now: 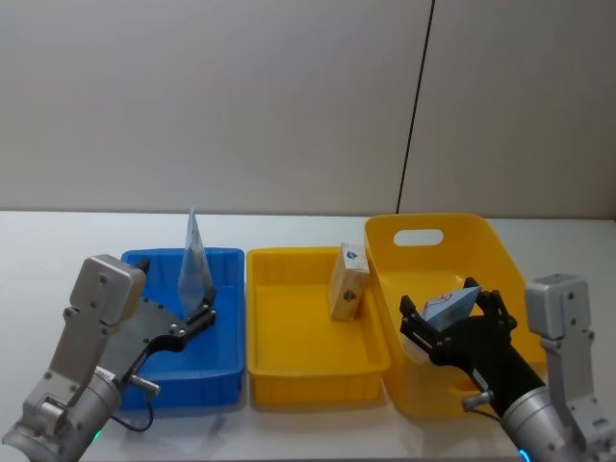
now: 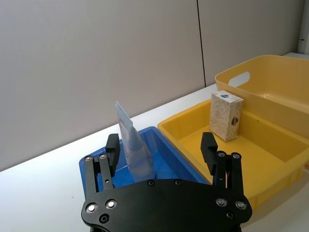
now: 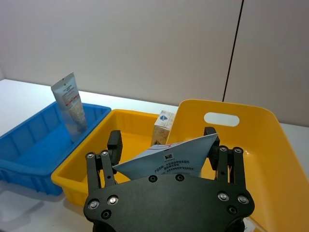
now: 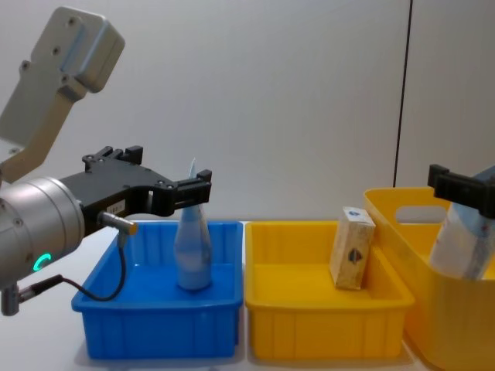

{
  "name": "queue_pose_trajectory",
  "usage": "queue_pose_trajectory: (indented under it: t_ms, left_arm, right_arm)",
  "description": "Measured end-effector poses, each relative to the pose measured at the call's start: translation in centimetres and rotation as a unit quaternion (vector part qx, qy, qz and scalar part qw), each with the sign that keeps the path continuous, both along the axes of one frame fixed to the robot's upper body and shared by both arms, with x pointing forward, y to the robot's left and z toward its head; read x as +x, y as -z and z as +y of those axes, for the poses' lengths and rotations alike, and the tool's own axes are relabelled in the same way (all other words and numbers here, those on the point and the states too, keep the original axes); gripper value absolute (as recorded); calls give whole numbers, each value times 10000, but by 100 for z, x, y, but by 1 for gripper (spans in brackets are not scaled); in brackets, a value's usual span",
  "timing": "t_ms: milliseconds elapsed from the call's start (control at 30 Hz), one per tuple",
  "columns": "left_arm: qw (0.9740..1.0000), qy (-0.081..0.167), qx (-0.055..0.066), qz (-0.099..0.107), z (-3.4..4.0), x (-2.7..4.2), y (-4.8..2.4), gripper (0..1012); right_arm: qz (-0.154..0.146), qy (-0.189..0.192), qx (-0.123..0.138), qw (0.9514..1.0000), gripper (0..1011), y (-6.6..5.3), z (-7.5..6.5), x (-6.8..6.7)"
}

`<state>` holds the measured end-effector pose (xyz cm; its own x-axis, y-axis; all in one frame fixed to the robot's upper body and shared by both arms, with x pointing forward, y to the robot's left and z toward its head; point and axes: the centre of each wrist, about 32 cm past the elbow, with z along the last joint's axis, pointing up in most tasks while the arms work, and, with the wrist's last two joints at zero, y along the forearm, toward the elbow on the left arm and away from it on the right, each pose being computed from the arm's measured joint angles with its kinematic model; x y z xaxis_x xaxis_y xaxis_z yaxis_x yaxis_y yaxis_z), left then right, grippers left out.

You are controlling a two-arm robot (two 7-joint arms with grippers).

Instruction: Bimanual collaborative sorting of washing and personal care products

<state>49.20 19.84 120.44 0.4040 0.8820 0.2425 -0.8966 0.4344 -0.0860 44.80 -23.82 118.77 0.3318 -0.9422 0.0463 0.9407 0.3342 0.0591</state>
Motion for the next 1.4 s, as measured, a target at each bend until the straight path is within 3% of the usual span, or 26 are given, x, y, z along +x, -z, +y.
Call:
queue_pose_trajectory:
  t_ms: [1400]
  left_arm:
    - [10000, 0, 0, 0, 0, 0, 0, 1001]
  right_arm:
    - [-1, -4, 17, 10000, 1000, -10, 11, -47]
